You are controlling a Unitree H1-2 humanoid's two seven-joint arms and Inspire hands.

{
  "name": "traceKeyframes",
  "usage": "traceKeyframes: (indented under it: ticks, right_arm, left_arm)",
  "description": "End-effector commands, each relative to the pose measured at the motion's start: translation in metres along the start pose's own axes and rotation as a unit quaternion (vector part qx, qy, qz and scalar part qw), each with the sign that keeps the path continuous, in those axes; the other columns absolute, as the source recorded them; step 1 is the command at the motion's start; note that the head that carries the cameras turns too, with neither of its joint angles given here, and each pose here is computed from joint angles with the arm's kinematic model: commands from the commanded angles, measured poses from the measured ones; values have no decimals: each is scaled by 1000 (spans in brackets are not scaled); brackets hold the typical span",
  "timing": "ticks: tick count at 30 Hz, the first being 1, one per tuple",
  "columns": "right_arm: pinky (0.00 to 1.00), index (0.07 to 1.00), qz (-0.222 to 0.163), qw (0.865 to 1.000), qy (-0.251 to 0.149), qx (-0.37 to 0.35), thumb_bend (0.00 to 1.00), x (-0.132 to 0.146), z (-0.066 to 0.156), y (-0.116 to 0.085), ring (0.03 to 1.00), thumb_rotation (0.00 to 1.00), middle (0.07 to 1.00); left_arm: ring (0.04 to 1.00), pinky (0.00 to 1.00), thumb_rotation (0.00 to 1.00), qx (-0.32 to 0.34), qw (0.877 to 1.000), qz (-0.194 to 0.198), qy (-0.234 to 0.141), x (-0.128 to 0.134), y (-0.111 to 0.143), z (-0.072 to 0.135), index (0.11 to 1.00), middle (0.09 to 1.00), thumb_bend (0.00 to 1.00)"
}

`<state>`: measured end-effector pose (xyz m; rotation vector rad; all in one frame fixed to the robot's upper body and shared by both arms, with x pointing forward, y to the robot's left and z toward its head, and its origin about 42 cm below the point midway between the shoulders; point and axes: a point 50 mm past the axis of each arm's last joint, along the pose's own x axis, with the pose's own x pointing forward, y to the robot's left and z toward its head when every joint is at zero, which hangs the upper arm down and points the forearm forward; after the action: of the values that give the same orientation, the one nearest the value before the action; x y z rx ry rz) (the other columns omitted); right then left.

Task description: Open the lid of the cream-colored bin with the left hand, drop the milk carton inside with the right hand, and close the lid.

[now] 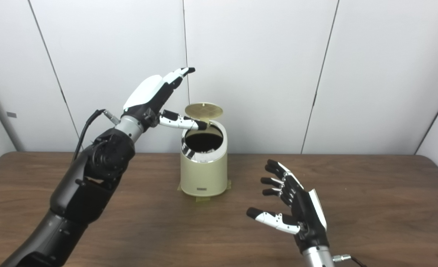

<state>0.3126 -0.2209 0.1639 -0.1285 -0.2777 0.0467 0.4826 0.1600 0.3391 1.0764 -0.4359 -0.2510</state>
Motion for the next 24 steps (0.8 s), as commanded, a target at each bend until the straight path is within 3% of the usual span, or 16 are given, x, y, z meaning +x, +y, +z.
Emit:
traceKeyframes:
  ticks: [1,4,8,13,24]
  right_arm:
    - [618,841,5,999,-43,9,775,9,18,3,745,259,858]
    - [594,839,6,999,-39,4,765,8,20,6,742,289,866]
    - [528,838,8,999,-39,1,740,8,19,9,707,359,860]
    - [544,850,15,999,-46,21,748,9,20,11,715,285,878]
    - [543,845,10,999,-46,16,742,9,24,16,707,278,866]
  left_arm:
    - [1000,895,396,38,998,27,-34,14,32,15,932,965,1000]
    - [1000,973,380,51,998,15,-33,15,29,14,899,930,1000]
    - [1000,999,379,70,997,1,-39,14,24,15,869,890,1000]
    - [1000,1000,398,78,996,-22,-38,10,19,12,847,879,1000]
    - [1000,1000,386,67,994,-66,-52,-10,4,2,830,856,1000]
